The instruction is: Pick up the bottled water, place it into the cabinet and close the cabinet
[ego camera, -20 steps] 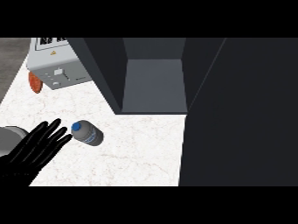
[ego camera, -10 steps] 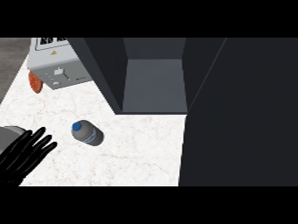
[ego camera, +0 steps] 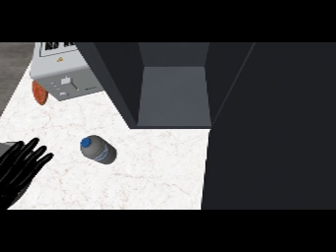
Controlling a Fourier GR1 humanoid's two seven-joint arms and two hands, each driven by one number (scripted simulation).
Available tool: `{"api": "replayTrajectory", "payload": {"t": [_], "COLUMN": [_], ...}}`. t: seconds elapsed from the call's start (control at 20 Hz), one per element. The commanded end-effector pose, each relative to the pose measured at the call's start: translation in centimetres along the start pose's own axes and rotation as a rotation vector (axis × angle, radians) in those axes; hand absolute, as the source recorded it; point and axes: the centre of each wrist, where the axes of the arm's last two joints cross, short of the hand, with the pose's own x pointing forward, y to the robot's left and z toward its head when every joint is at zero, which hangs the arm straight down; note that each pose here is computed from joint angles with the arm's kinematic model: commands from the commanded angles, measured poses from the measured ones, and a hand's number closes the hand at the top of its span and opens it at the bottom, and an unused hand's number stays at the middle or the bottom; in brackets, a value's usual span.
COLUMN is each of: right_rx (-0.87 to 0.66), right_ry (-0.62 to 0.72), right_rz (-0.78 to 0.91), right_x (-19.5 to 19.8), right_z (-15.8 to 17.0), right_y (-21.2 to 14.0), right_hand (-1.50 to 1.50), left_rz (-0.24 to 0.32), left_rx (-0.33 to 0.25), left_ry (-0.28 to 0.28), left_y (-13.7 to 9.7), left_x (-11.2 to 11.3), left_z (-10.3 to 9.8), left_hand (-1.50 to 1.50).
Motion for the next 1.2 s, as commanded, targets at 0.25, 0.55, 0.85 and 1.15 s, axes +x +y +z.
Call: {"api": "replayTrajectory", "payload": {"t": [0.25,0.55,0.85,1.15], "right_rx": [0.019,0.022,0.018,0.029], "right_ry": [0.001,0.009,-0.006,-0.007], "right_rz": [0.008,0.0,-0.004,0.006], "right_x": [0.5,-0.4,-1.8,-1.2], "right_z": [0.7,2.5,0.5,1.4], "right_y": [0.9,1.7,2.0,2.6], "right_hand": [-1.5,-1.5,-1.5,-1.5], "left_rz": [-0.059,-0.091,-0.102,-0.094], "left_rx": [0.041,0.043,0.039,0.055], "left_ry": [0.011,0.004,0.044,0.106], "left_y": [2.8,5.0,6.5,7.7], "left_x": [-1.6,-4.1,-5.9,-9.1], "left_z": [-2.2,-1.2,-5.3,-6.6], "left_hand": [-1.5,-1.5,-1.5,-1.5]}}
